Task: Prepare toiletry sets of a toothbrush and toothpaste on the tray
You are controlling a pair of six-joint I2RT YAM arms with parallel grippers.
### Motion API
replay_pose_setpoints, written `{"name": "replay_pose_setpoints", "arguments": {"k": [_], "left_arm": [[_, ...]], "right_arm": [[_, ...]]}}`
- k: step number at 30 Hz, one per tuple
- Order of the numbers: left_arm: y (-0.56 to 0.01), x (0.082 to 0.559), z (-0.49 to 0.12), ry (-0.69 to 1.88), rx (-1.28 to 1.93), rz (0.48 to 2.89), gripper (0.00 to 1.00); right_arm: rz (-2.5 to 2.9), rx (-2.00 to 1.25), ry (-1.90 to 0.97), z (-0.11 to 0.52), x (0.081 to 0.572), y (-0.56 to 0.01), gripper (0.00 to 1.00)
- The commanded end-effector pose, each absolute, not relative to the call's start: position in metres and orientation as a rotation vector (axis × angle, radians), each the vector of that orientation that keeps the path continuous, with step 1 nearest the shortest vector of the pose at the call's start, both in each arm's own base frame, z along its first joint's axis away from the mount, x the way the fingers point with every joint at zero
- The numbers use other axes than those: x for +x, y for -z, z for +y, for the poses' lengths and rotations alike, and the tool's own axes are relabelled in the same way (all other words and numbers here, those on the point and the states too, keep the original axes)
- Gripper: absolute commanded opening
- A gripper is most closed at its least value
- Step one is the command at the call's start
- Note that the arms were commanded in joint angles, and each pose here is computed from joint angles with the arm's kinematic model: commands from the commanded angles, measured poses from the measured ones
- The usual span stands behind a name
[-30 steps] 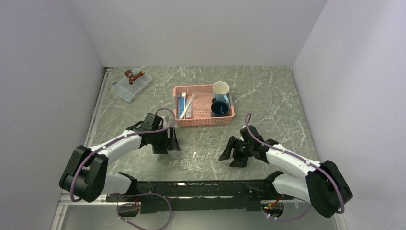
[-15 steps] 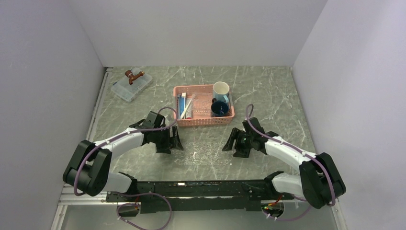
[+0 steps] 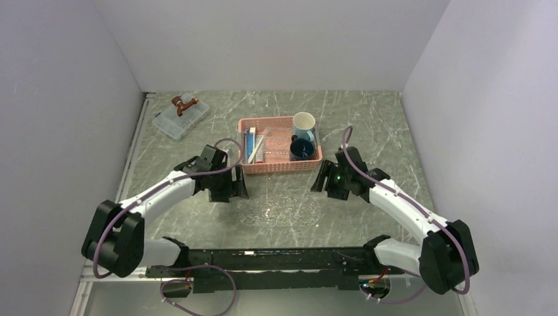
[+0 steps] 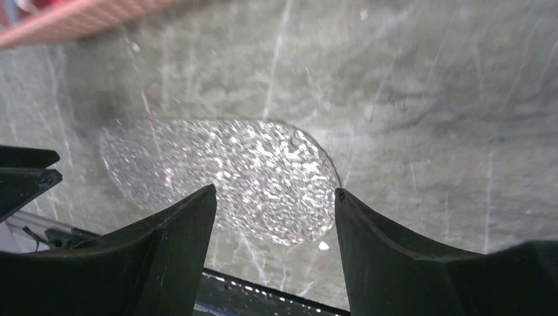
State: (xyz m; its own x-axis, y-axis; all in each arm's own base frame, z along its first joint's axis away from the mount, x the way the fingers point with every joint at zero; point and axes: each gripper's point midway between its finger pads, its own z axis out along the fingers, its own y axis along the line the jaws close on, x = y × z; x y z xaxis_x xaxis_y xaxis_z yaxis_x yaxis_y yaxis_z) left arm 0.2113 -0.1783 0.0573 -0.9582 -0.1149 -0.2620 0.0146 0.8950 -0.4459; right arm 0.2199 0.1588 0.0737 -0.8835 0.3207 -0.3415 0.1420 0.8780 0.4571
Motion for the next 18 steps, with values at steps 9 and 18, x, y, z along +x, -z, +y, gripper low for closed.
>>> {"name": "replay_pose_setpoints", "arguments": {"k": [9,18], "left_arm": [[-0.162,0.237,-0.142,0.428,0.007,2.497,0.95],[-0.225,0.230,-0.123,0.394,0.081,2.301,0.99]], "right_arm": [[2.364,0.154,-0.391,0.148,0.299,-0.189,0.68],[2.303,0.091,-0.290,0.156,0.353,-0.218,0.63]]}}
